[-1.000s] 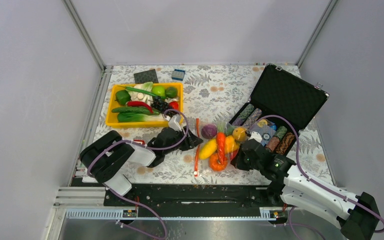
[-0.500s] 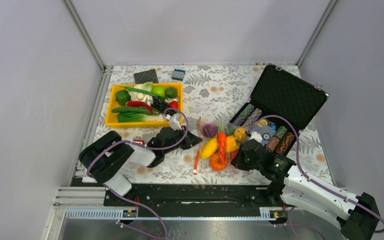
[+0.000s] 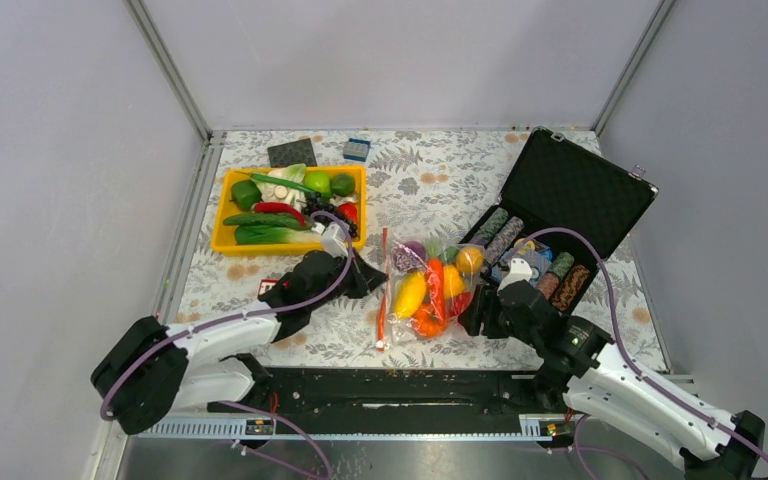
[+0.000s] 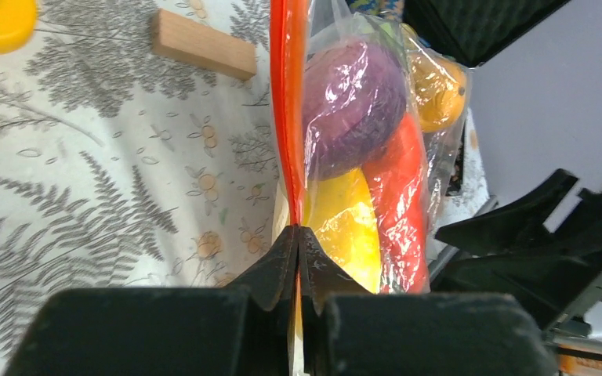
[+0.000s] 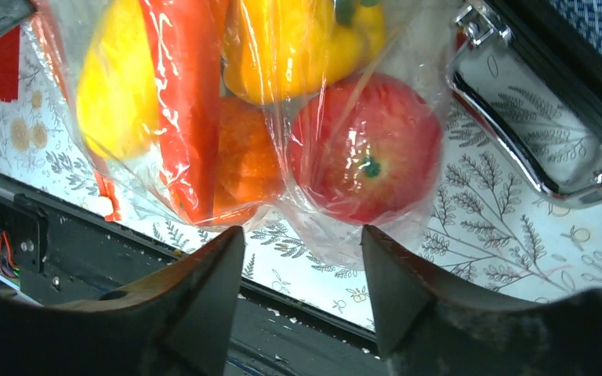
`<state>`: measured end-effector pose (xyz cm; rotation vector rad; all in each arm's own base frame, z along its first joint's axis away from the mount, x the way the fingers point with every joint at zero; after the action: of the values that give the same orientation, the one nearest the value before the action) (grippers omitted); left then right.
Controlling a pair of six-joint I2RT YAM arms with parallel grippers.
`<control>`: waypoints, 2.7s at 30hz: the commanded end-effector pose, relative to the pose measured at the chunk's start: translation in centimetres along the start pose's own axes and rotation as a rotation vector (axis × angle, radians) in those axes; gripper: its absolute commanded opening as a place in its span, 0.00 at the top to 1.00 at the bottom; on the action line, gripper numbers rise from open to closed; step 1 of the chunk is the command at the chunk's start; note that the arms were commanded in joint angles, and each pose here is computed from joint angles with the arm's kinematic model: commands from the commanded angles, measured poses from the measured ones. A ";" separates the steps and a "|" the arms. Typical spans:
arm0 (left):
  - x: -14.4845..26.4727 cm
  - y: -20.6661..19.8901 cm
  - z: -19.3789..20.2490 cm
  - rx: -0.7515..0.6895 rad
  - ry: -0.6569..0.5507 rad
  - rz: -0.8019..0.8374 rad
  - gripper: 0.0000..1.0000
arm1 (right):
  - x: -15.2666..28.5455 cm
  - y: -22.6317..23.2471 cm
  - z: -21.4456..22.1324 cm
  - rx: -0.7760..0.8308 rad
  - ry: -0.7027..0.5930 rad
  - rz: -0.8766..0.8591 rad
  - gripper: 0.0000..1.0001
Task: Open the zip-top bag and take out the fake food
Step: Pick up the zipper food storage bag at the center of the board.
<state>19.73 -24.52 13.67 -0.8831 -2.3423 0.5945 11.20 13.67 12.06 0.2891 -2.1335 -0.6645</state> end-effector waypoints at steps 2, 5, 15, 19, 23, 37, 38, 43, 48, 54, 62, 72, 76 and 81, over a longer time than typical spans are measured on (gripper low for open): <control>1.5 0.5 -1.6 -0.043 -0.019 -0.118 1.00 | 1.5 2.5 -1.3 0.123 -0.034 -0.164 0.30; 2.7 0.9 -1.5 -0.033 -0.006 -0.163 1.00 | 1.6 3.4 -1.6 0.131 -0.056 -0.233 0.29; 6.2 0.7 -1.4 0.021 -0.003 -0.221 1.00 | -0.3 4.9 -3.4 0.095 -0.218 -0.308 0.29; 7.1 0.2 -1.8 0.067 -0.003 -0.234 1.00 | -0.3 6.0 -3.6 0.140 -0.230 -0.375 0.29; 7.7 -0.3 -2.8 0.121 0.010 -0.284 1.00 | 0.7 7.4 -3.1 0.287 -0.252 -0.464 0.29; 8.2 -3.6 -7.2 0.253 0.014 -0.357 1.00 | 4.5 12.5 -0.3 0.856 -0.362 -0.606 0.27; 8.2 -3.7 -7.2 0.261 0.019 -0.362 1.00 | 4.7 12.9 0.0 0.877 -0.378 -0.616 0.27; 8.2 -4.4 -8.0 0.301 0.030 -0.377 1.00 | 5.2 14.6 2.6 0.998 -0.450 -0.641 0.27; 8.5 -4.8 -8.7 0.336 0.018 -0.393 1.00 | 5.7 16.7 4.6 0.988 -0.546 -0.657 0.27; 8.8 -5.3 -9.1 0.390 0.013 -0.388 1.00 | 5.0 18.4 5.8 0.963 -0.648 -0.613 0.28; 8.8 -5.8 -9.1 0.417 0.026 -0.367 1.00 | 4.1 18.6 5.2 0.957 -0.773 -0.501 0.35; 8.7 -6.1 -9.4 0.427 0.027 -0.357 1.00 | 2.4 15.7 6.5 0.982 -0.693 -0.486 0.41; 8.6 -6.5 -9.7 0.428 0.031 -0.343 1.00 | 1.9 15.4 6.8 0.995 -0.689 -0.471 0.42; 8.5 -6.5 -9.6 0.429 0.038 -0.343 1.00 | 1.8 15.6 6.6 0.984 -0.717 -0.457 0.47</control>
<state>17.33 -20.30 25.02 -0.2169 -2.1350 0.8000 5.21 28.23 17.81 1.3035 -2.9476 0.2894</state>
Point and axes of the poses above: each gripper's point midway between its finger pads, its own x axis back along the fingers, its own y axis along the line the jaws close on, z = x × y, the point moved 5 cm from there along x, back along the fingers, and after that the axes turned 13 degrees about -x, right-handed, at the moved point
